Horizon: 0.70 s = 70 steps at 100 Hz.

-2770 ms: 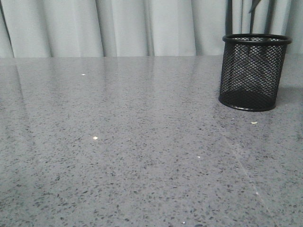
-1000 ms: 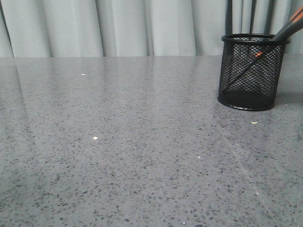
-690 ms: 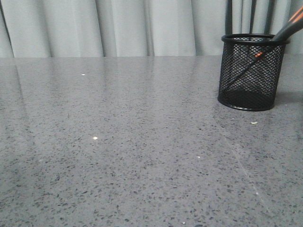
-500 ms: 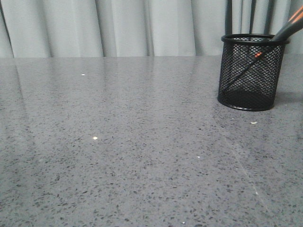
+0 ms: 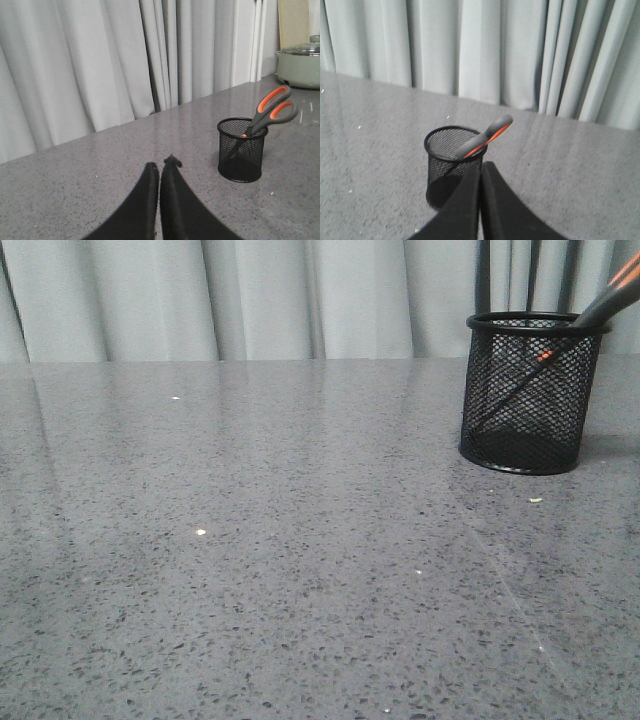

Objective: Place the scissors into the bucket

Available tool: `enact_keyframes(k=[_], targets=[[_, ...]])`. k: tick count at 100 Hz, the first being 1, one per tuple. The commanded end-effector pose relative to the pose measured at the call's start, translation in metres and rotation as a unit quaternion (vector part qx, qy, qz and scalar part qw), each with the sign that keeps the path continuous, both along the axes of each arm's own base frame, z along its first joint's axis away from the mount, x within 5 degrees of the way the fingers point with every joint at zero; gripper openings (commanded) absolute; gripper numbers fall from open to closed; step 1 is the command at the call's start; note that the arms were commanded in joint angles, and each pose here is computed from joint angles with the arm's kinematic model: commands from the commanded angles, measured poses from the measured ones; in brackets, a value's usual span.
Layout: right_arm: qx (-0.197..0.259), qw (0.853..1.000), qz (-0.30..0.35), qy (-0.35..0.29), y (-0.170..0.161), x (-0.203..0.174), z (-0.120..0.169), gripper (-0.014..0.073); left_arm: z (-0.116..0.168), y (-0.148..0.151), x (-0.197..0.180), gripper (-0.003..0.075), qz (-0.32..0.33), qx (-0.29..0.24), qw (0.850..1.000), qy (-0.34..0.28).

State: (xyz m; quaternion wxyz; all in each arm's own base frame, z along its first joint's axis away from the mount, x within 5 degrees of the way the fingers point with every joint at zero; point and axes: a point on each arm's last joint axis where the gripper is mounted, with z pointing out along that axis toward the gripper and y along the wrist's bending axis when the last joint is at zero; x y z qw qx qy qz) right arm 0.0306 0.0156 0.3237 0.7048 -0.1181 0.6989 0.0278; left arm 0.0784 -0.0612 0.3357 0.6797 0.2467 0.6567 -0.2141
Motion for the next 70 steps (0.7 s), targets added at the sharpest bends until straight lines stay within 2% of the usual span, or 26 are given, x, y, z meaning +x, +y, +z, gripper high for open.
enact_keyframes(k=[1,70], targets=[[0.008,0.997,-0.020,-0.072,-0.0038,-0.0041,0.0137,-0.0045,0.0147,0.0011,0.0008,-0.0019,0.007,-0.042,0.999,-0.033],[0.008,0.997,-0.020,-0.073,-0.0038,-0.0053,0.0137,-0.0045,0.0135,0.0011,0.0011,-0.0019,0.008,-0.042,0.999,-0.033]])
